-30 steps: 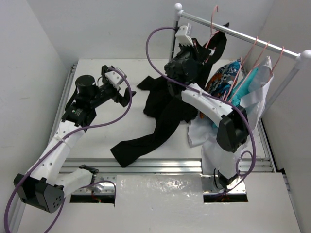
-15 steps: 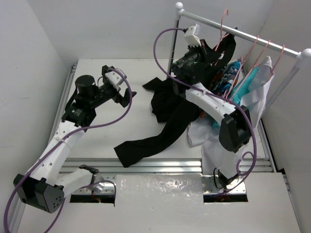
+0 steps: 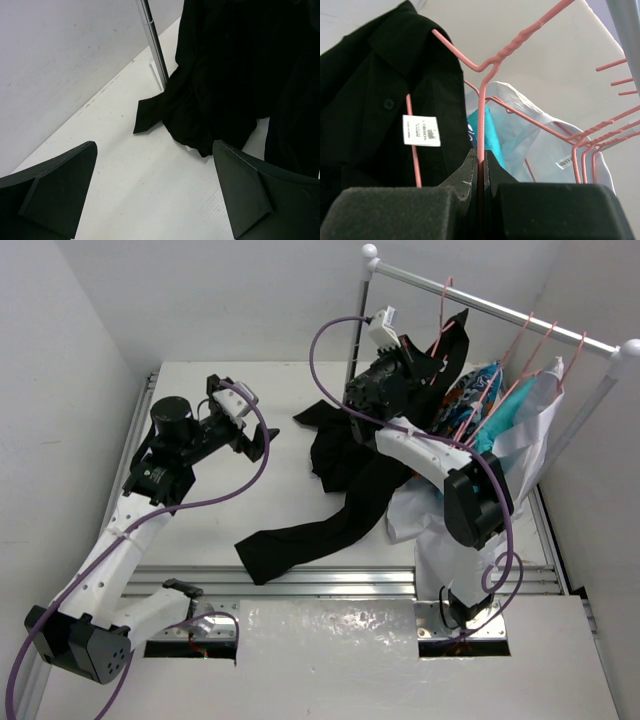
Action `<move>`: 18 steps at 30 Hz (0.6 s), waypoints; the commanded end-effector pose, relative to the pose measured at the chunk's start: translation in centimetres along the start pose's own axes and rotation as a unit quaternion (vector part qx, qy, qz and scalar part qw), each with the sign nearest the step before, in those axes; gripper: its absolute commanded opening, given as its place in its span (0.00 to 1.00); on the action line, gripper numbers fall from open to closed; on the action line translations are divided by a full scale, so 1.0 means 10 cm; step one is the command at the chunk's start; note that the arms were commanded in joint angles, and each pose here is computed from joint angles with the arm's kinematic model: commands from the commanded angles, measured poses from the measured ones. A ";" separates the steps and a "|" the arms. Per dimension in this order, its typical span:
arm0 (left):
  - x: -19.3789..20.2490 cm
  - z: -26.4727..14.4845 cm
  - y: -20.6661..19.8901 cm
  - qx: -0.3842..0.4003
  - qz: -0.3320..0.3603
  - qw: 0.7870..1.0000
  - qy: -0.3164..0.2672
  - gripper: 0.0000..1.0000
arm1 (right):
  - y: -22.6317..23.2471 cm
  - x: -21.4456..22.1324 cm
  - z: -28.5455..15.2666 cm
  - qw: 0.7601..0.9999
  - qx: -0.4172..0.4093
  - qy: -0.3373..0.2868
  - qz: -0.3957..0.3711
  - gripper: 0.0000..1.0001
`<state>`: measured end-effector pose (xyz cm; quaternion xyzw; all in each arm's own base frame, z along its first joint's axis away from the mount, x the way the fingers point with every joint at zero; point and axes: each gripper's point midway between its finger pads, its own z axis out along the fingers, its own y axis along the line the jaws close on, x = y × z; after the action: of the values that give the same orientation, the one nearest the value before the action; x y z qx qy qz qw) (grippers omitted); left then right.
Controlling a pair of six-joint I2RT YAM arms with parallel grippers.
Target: Place the shirt on the hanger
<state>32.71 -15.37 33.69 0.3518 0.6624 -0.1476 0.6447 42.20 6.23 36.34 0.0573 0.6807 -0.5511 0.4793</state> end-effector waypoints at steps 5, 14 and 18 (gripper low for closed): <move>-0.19 -0.04 0.03 -0.003 0.009 1.000 -0.026 0.98 | -0.12 0.10 -0.11 0.979 -0.001 0.027 0.203 0.05; -0.13 -0.05 0.02 0.000 0.014 1.000 -0.016 0.98 | -0.24 -0.04 -0.22 0.974 -0.015 0.017 0.227 0.62; -0.14 -0.05 0.00 0.004 0.015 1.000 -0.016 0.99 | -0.33 -0.12 -0.30 0.971 -0.025 0.011 0.239 0.70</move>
<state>32.60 -15.41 33.47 0.3558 0.6635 -0.1484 0.6412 41.84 8.73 37.06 0.0451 0.6801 -0.5320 0.5024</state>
